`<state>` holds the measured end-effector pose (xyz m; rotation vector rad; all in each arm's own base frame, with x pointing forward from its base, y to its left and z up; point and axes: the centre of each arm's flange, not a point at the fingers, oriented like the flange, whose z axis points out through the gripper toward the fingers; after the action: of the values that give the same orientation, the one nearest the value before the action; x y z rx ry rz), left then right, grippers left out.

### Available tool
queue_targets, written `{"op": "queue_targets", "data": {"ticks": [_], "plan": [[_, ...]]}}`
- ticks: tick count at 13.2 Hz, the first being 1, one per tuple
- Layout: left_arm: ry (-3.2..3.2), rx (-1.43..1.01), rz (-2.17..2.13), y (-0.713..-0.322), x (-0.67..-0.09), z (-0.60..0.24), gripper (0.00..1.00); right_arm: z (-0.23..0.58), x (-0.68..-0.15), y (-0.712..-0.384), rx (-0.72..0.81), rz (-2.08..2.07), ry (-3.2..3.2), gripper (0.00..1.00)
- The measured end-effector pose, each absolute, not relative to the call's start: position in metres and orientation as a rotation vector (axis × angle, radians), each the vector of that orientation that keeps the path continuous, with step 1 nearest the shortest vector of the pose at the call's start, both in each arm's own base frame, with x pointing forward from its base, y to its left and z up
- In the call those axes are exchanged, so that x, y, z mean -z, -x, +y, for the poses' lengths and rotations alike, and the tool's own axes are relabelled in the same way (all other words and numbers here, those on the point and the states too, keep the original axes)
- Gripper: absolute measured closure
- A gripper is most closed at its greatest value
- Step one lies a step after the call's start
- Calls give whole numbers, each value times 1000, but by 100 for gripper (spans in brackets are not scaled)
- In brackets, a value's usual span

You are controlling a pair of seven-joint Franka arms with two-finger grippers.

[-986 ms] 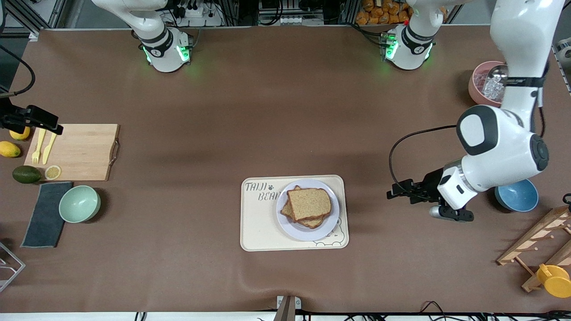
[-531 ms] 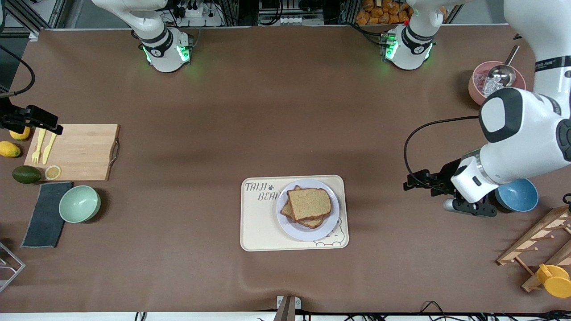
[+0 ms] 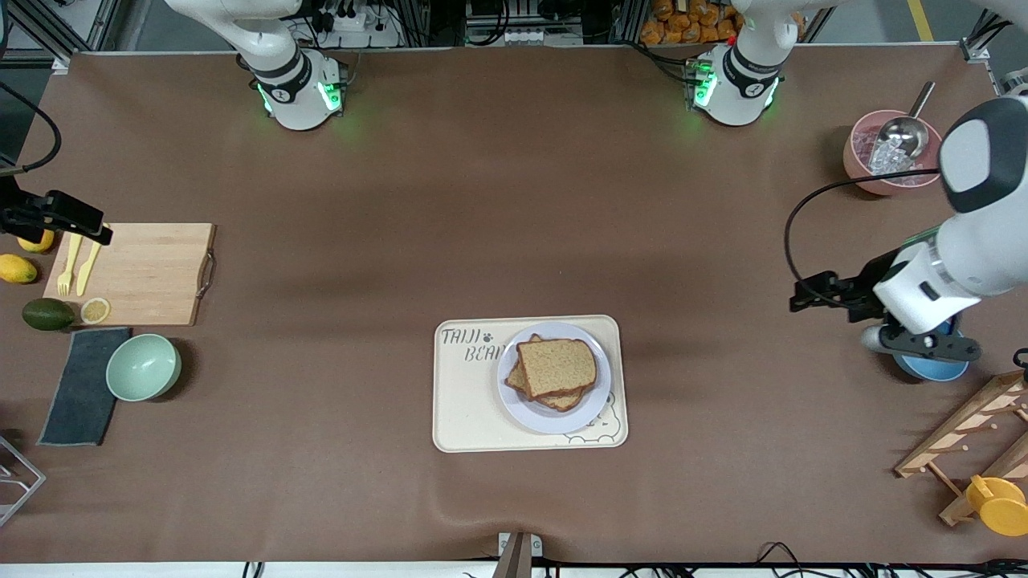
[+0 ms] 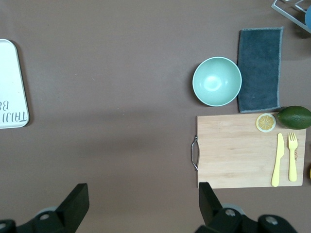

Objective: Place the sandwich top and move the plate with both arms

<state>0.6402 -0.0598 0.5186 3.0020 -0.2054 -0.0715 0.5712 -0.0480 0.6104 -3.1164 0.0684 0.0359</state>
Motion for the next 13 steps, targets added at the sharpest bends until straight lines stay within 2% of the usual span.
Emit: {"op": "queue_targets", "data": {"ticks": [7, 13], "plan": [[-3062, 43, -140, -625, -569, -21, 0, -47, -612, -572, -23, 67, 3113, 0], [-3069, 74, -79, -616, -579, 4, 0, -48, -612, -573, -15, 69, 3112, 0]]}}
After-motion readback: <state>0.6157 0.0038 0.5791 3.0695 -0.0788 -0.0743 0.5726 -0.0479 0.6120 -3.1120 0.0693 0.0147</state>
